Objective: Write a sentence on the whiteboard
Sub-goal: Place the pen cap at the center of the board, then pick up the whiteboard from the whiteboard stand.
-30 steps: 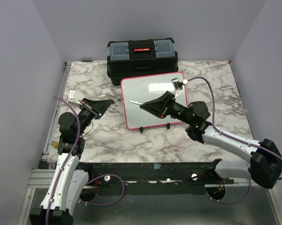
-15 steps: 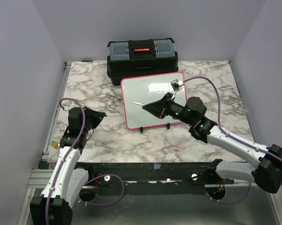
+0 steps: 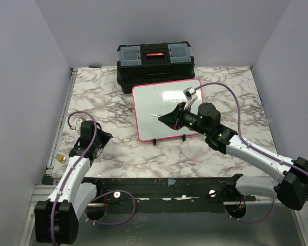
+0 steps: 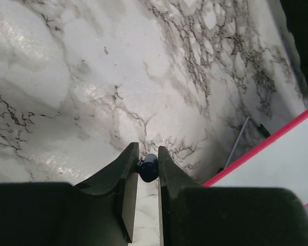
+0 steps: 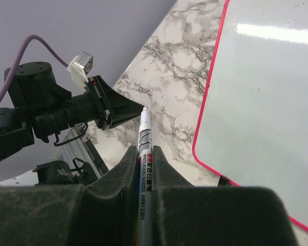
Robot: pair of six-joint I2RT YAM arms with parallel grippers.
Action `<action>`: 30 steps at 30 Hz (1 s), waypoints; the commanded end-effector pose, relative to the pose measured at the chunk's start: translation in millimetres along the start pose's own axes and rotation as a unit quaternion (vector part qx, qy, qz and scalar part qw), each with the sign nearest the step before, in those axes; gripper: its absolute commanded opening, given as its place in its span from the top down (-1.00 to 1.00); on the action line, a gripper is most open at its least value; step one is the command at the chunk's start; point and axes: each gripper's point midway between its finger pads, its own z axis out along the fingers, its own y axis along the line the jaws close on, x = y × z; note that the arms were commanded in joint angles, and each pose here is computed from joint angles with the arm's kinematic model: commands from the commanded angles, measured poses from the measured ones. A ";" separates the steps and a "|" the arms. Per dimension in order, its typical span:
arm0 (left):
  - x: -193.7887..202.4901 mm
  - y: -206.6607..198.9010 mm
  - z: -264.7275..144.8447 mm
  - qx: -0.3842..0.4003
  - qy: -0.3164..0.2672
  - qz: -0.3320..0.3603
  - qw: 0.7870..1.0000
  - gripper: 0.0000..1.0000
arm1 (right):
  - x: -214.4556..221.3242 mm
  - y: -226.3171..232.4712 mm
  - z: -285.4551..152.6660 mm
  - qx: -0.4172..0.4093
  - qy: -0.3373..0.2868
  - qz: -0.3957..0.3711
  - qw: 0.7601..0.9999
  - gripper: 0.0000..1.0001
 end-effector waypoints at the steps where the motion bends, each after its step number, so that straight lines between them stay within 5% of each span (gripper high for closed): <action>1: 5.1 26.9 8.0 -0.053 -0.003 -0.018 0.998 0.79 | 3.0 -8.7 0.2 0.023 0.010 -0.010 1.000 0.99; 10: 13.7 43.8 17.8 -0.090 0.009 -0.026 0.996 0.27 | 6.8 -17.6 2.3 0.043 0.017 -0.016 0.999 0.99; 14: 18.0 47.2 18.6 -0.096 0.018 -0.028 0.995 0.22 | 11.2 -22.0 4.9 0.050 0.025 -0.015 0.998 0.99; 24: -3.1 30.8 4.2 -0.060 -0.027 -0.012 0.998 -0.82 | 11.1 -28.0 4.1 0.066 0.027 -0.023 0.997 0.99; 30: -42.7 -10.9 -17.7 0.014 -0.096 0.069 0.993 -0.93 | 7.8 -29.0 2.6 0.071 0.022 -0.029 0.997 0.99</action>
